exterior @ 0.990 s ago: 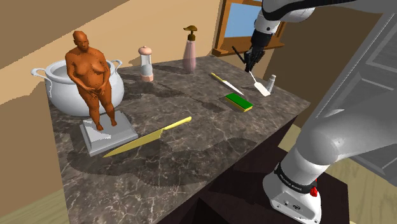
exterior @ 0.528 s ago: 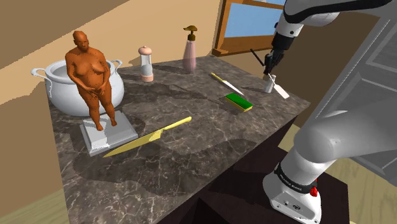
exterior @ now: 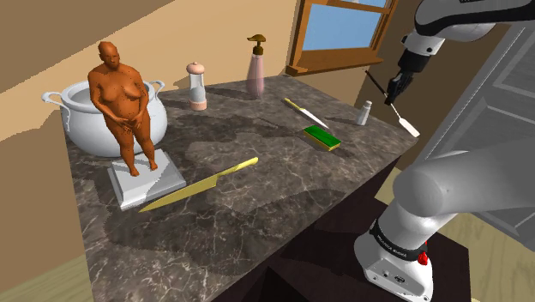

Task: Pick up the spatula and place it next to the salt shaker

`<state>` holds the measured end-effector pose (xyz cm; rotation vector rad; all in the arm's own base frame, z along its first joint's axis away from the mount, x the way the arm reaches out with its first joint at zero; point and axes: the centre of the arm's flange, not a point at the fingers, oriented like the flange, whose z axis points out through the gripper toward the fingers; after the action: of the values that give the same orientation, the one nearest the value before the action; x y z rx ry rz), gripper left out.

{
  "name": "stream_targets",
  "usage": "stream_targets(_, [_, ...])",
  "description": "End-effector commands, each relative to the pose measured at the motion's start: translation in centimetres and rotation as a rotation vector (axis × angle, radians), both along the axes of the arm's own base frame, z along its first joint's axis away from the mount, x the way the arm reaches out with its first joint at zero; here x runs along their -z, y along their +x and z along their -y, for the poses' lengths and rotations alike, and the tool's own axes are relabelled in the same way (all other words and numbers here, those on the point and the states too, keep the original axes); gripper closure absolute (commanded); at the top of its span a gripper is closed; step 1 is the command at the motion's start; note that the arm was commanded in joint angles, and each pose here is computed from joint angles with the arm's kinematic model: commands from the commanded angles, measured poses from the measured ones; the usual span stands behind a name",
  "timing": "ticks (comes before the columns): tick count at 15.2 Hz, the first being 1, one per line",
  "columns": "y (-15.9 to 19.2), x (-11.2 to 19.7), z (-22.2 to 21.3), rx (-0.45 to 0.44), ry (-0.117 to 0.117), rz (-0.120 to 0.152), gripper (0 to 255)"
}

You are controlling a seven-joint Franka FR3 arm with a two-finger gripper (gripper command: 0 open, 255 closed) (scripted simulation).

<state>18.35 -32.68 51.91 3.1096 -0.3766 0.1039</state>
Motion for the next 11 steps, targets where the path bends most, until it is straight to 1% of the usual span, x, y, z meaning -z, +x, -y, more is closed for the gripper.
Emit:
stream_targets(1, [-1.4,0.5,1.1,-0.001,0.0,0.0,255])
stream_targets(11, [-1.4,5.8,1.1,-0.001,0.0,0.0,255])
